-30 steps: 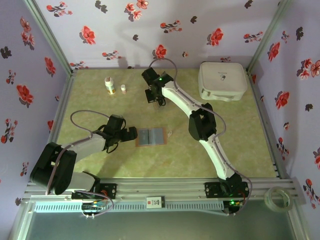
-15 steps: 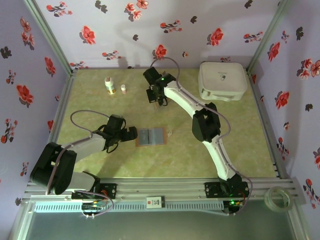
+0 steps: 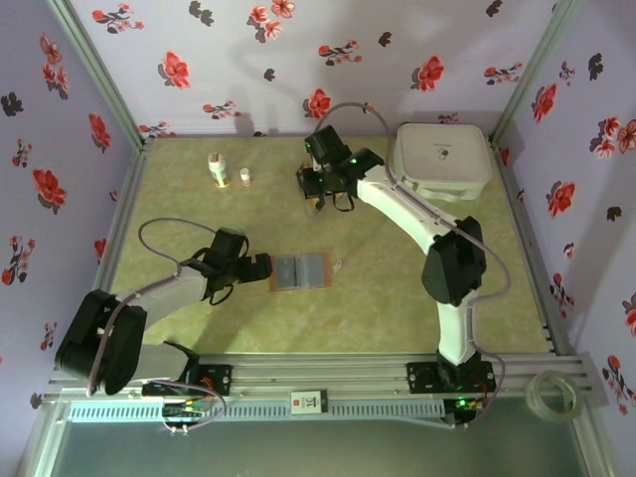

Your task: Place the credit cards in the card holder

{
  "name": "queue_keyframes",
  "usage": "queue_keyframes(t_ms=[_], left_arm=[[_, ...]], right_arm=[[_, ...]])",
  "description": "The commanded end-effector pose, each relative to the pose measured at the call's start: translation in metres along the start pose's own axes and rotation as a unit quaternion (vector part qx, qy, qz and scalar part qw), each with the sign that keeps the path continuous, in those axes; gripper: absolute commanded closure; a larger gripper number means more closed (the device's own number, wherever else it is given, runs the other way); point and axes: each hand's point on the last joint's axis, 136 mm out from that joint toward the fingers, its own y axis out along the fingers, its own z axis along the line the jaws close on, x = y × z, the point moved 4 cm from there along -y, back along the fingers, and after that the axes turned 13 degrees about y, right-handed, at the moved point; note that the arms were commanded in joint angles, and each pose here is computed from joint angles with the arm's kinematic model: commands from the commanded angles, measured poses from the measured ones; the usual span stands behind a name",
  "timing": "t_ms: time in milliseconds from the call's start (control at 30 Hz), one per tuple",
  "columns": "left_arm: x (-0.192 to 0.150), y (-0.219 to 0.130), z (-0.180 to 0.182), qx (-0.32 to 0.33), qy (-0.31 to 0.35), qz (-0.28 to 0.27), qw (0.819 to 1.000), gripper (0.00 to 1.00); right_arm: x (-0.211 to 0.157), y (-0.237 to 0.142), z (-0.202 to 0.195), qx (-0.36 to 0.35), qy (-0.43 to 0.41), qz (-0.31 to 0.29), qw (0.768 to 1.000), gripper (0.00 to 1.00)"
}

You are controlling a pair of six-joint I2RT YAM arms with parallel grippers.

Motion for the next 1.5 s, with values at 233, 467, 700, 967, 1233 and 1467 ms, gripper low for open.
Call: queue_keyframes(t_ms=[233, 467, 700, 967, 1233, 1467], left_arm=[[0.002, -0.02, -0.005, -0.003, 0.02, 0.0, 1.0, 0.0], [-0.005, -0.022, -0.015, 0.014, 0.046, 0.009, 0.999, 0.0], [-0.008, -0.024, -0.024, 0.042, 0.083, 0.016, 0.996, 0.0], [-0.019, -0.022, -0.024, 0.068, 0.11, 0.034, 0.991, 0.0], [-0.022, -0.021, -0.026, 0.074, 0.12, 0.039, 0.989, 0.0], [-0.019, -0.016, -0.031, 0.078, 0.13, 0.044, 0.987, 0.0]], right_arm=[[-0.022, -0.057, 0.009, 0.15, 0.1, -0.047, 0.982, 1.0], [-0.055, -0.067, -0.006, 0.222, 0.164, -0.056, 0.96, 1.0], [-0.09, -0.055, -0.026, 0.251, 0.211, -0.038, 0.944, 1.0], [-0.125, -0.036, -0.045, 0.272, 0.236, -0.018, 0.933, 1.0], [-0.155, -0.02, -0.061, 0.292, 0.259, -0.004, 0.921, 1.0], [-0.167, -0.014, -0.065, 0.308, 0.26, 0.003, 0.915, 1.0]])
